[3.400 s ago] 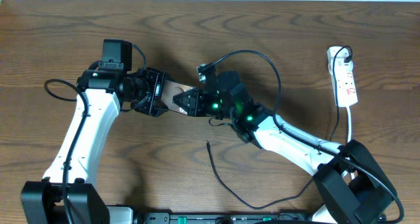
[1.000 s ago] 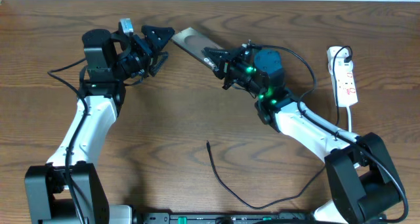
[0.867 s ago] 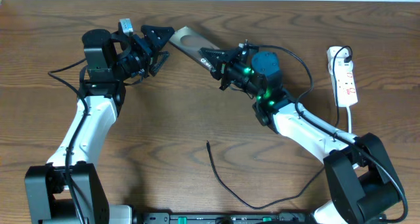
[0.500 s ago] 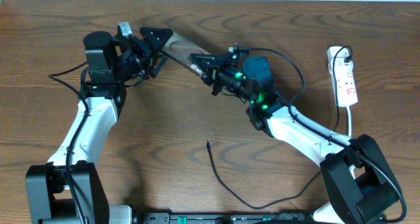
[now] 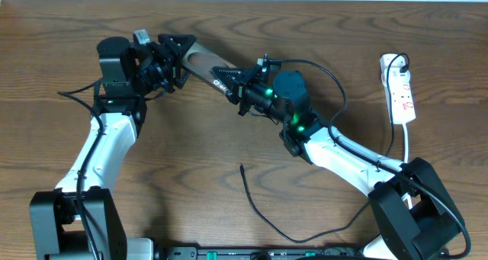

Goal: Plug charger to phone and switch on socket
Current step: 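Regrasp the phone's top end with the left gripper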

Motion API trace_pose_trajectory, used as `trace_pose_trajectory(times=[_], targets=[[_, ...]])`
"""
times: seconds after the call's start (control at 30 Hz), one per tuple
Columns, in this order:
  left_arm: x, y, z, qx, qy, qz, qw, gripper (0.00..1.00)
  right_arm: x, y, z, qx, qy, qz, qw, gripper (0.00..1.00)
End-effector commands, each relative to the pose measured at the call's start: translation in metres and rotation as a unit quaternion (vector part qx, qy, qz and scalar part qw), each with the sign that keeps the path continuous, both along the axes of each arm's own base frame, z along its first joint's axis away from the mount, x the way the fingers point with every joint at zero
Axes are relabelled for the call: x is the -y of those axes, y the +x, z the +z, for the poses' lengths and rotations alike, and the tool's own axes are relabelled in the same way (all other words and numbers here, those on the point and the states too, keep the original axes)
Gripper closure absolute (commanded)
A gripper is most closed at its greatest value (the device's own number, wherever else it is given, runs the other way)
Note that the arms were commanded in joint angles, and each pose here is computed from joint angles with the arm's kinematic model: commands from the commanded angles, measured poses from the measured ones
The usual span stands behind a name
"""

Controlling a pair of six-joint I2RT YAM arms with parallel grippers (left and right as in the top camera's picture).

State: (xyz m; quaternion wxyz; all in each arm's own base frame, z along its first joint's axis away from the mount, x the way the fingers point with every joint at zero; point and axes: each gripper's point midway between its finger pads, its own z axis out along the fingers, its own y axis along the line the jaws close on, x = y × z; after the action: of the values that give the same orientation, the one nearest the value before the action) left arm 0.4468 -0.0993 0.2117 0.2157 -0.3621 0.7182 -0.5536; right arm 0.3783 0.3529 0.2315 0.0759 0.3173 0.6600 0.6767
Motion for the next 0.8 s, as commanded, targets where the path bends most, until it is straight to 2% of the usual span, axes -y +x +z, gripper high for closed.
trace_pose_trajectory(times=[0.0, 0.2, 0.57, 0.77], targets=[[-0.005, 0.002, -0.007, -0.025, -0.017, 0.022, 0.999, 0.31, -0.003, 0.001, 0.010, 0.014, 0.009, -0.005, 1.000, 0.99], [-0.005, 0.003, -0.007, -0.029, -0.021, 0.027, 0.999, 0.47, -0.009, -0.002, 0.010, 0.014, 0.008, -0.007, 1.000, 0.99], [0.001, 0.002, -0.007, -0.029, -0.020, 0.019, 0.999, 0.49, -0.015, -0.007, 0.012, 0.017, 0.010, -0.009, 1.000, 0.99], [0.002, 0.002, -0.007, -0.029, -0.020, 0.019, 0.999, 0.63, -0.016, -0.007, 0.012, 0.017, 0.010, -0.010, 1.000, 0.99]])
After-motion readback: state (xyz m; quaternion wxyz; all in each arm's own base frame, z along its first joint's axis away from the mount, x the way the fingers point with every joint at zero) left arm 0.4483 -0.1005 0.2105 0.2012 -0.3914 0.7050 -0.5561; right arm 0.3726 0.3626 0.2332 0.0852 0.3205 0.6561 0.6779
